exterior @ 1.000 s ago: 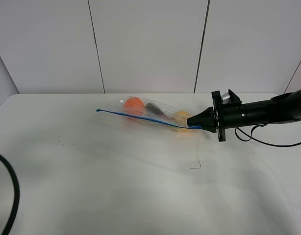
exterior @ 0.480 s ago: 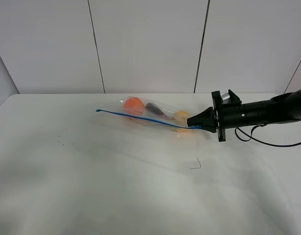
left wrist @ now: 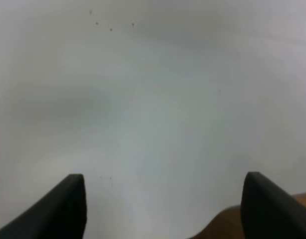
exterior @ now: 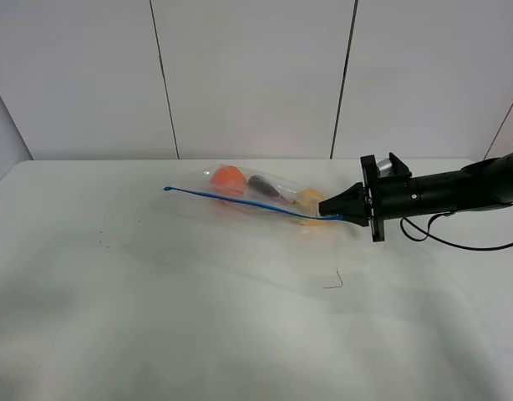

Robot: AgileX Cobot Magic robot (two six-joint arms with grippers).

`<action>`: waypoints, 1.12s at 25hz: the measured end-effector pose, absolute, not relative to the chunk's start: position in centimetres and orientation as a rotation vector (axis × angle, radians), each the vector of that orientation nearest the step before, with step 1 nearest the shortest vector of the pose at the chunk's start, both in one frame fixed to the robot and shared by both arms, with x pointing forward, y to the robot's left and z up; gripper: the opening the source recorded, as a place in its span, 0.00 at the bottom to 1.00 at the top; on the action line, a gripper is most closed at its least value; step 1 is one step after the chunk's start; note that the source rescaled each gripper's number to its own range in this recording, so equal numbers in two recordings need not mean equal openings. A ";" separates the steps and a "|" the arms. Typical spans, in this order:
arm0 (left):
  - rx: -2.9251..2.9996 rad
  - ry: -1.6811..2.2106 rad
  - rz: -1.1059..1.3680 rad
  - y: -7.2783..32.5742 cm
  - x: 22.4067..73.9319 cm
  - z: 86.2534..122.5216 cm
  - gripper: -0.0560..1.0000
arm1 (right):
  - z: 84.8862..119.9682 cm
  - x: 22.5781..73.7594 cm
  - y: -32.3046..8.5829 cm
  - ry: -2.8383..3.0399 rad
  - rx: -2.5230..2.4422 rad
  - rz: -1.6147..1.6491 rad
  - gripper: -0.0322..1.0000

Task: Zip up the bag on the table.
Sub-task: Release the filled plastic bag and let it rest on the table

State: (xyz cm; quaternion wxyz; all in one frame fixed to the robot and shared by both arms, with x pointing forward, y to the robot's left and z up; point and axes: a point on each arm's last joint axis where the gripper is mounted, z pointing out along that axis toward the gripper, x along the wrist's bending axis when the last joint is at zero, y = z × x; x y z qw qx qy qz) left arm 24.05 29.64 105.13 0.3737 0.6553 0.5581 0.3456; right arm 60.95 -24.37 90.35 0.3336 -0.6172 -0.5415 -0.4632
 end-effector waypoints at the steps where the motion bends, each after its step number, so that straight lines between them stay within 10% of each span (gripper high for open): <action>1: 1.663 1.416 0.899 29.7 23.7 105.1 1.00 | 90.3 60.9 -24.4 -1.414 -1.611 -1.209 0.03; 14: 1.648 1.403 0.911 29.7 23.4 105.1 1.00 | 90.3 60.9 -24.4 -1.426 -1.608 -1.199 0.06; 21: 1.648 1.403 0.911 29.7 23.4 105.1 1.00 | 90.2 60.7 -24.4 -1.407 -1.626 -1.147 0.89; 28: 1.648 1.403 0.911 29.7 23.4 105.1 1.00 | 93.7 62.1 -25.5 -1.690 -1.667 -0.897 1.00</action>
